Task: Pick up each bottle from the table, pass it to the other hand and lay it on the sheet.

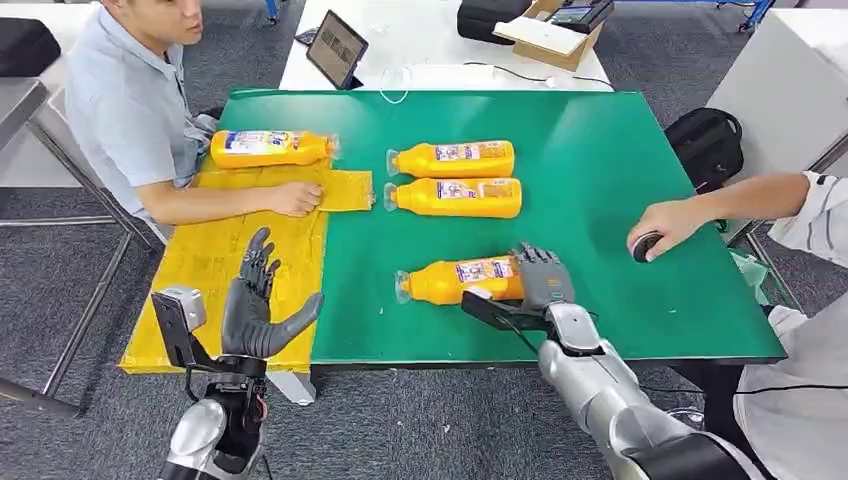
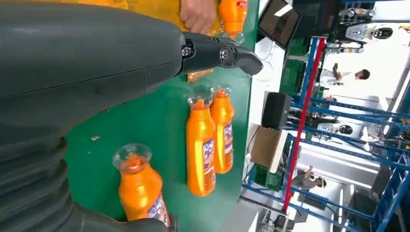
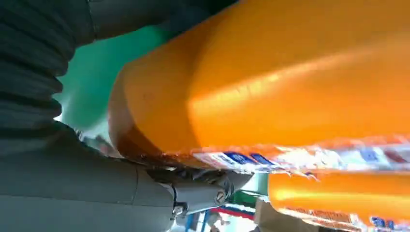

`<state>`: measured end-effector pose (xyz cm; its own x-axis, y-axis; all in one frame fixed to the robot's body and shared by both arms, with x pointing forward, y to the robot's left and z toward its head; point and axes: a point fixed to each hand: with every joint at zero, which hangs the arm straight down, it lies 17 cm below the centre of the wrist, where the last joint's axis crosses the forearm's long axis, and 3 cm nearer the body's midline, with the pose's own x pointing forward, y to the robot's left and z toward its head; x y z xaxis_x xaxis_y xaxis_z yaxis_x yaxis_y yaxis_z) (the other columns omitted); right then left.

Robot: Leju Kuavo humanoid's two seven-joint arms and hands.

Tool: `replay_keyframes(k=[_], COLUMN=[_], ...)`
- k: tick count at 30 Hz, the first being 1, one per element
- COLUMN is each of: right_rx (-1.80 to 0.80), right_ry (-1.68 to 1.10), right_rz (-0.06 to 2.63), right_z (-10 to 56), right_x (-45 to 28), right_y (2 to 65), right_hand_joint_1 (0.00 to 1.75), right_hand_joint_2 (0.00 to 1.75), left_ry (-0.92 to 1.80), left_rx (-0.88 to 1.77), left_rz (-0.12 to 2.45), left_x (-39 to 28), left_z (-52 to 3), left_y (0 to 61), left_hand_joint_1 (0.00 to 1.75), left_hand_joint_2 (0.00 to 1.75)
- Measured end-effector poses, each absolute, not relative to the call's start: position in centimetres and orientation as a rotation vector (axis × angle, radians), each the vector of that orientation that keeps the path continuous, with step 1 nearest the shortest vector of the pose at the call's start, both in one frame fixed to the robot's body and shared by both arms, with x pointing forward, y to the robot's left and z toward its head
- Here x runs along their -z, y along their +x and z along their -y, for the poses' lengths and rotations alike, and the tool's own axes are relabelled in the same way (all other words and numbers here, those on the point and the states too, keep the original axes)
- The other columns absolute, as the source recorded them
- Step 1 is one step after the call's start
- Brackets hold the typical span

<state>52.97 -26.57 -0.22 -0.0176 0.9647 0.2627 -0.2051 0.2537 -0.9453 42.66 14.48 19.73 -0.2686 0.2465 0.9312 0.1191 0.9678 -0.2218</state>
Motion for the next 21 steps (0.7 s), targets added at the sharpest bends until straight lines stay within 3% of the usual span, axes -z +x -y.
replay_keyframes(k=[11, 21], right_rx=[-0.977, -0.917], right_ry=[-0.651, -0.609], right_rz=[1.432, 1.451], right_z=[24.6, 24.0], right_x=[-1.1, -1.1], right_y=[52.4, 52.1], right_hand_joint_1=[1.75, 1.75], right_hand_joint_2=[1.75, 1.75], left_ry=[-0.324, -0.324], left_rx=[-0.130, -0.128], left_rz=[1.859, 1.863], left_x=[-20.3, -20.3], left_z=[-13.6, -13.7], left_y=[43.2, 43.2], left_hand_joint_1=[0.00, 0.00], left_hand_joint_2=[1.75, 1.75])
